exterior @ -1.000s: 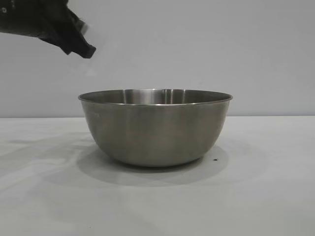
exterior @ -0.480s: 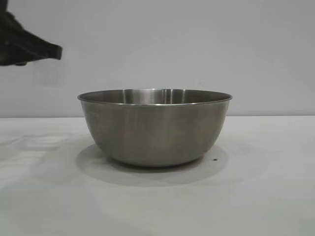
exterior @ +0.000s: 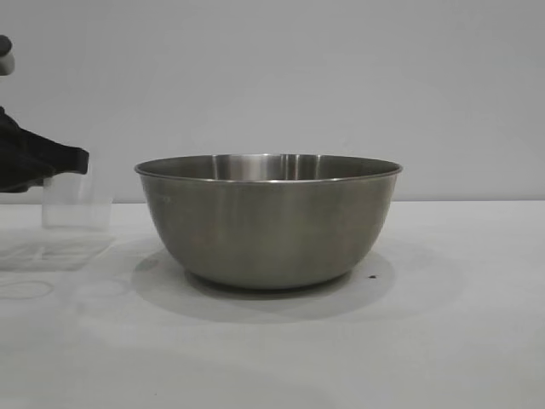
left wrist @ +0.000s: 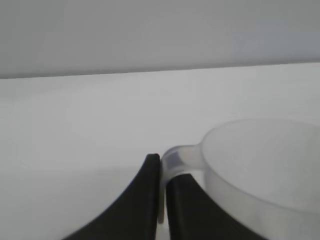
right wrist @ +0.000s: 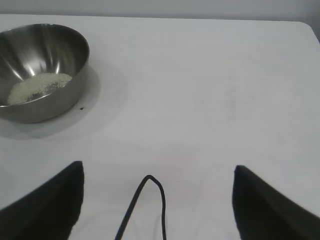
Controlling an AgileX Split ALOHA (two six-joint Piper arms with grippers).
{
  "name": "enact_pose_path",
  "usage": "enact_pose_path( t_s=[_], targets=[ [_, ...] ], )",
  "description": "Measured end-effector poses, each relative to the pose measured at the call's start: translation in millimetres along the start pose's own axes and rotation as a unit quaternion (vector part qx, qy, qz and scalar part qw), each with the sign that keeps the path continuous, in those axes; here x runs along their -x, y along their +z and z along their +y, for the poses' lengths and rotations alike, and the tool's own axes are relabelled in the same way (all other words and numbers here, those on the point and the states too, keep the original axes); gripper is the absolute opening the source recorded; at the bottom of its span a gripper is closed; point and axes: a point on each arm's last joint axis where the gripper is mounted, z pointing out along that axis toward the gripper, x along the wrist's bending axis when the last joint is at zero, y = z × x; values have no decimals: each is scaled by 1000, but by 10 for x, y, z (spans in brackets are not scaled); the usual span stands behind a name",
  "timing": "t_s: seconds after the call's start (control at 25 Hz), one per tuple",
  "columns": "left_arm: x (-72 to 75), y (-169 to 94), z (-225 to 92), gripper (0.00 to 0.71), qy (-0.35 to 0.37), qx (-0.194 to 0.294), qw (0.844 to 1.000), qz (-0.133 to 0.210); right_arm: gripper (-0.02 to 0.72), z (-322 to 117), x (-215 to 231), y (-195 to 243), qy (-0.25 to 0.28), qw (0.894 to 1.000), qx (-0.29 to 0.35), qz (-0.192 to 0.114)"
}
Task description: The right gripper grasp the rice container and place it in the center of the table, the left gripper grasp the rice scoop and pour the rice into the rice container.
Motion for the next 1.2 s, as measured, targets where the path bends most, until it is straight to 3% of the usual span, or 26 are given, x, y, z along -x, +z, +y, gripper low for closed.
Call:
enact_pose_path(
  t_s=[0.12,0.4,0.6,0.64,0.84,1.0,1.2],
  targets=[
    [0,3,-19,0,1,-3,1000,0,545,0,0,0,0,1000,0,0],
    [-38,-157,-166,308,10,-37,999,-1,545,0,0,0,0,1000,0,0],
    [-86,-408,-274,308,6,-74,997,-5,545,0,0,0,0,1000,0,0],
    [-100,-470,-269,349,6,-77,997,-5,545,0,0,0,0,1000,0,0],
    [-142,-737,-99,333,-3,-60,998,-10,545,0,0,0,0,1000,0,0],
    [-95,-857,132,333,-27,-32,998,-46,545,0,-1,0,0,1000,0,1],
    [-67,-999,344,333,-31,-45,996,-71,545,0,-1,0,0,1000,0,1]
  ],
)
